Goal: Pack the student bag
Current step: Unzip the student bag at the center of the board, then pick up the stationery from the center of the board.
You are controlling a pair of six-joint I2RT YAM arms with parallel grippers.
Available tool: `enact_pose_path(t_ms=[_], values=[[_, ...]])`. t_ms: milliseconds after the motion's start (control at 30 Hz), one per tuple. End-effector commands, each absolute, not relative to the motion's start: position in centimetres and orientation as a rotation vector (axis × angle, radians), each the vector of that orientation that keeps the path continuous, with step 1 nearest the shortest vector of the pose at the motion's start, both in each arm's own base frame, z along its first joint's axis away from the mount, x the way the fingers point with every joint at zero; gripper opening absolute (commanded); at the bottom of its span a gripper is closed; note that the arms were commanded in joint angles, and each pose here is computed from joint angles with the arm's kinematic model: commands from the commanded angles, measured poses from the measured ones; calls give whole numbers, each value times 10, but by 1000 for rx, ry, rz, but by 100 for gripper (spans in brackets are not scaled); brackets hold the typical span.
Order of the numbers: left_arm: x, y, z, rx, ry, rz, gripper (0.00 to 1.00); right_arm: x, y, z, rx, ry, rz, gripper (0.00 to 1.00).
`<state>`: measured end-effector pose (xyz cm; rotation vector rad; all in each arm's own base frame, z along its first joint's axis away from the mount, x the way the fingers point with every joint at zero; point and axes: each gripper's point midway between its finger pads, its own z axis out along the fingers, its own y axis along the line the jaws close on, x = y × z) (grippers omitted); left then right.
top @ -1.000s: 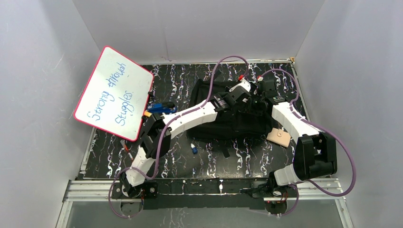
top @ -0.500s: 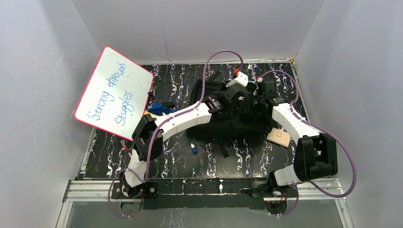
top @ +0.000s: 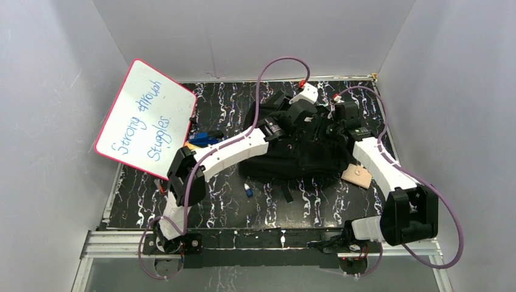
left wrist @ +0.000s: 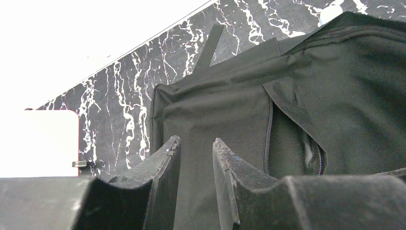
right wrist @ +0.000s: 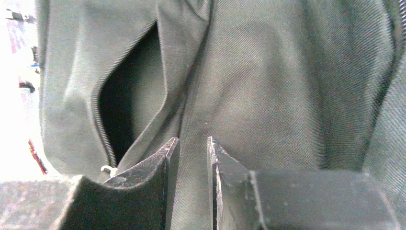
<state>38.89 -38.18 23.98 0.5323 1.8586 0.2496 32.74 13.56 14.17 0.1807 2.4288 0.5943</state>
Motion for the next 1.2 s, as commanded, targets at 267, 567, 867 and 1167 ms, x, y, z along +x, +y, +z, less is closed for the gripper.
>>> enact_pose_path(t_ms=[267,567,867,1167], values=[[374,-268,281,211,1991,87,34,337,144,227,17,2151,669,45],[344,-107,289,-185,2052,193,34,331,262,268,-346,2073,730,54],[284,-39,379,-366,1813,185,35,306,427,222,-809,2003,844,60],[269,-31,370,-371,1837,188,35,312,514,146,-1171,1965,863,65]])
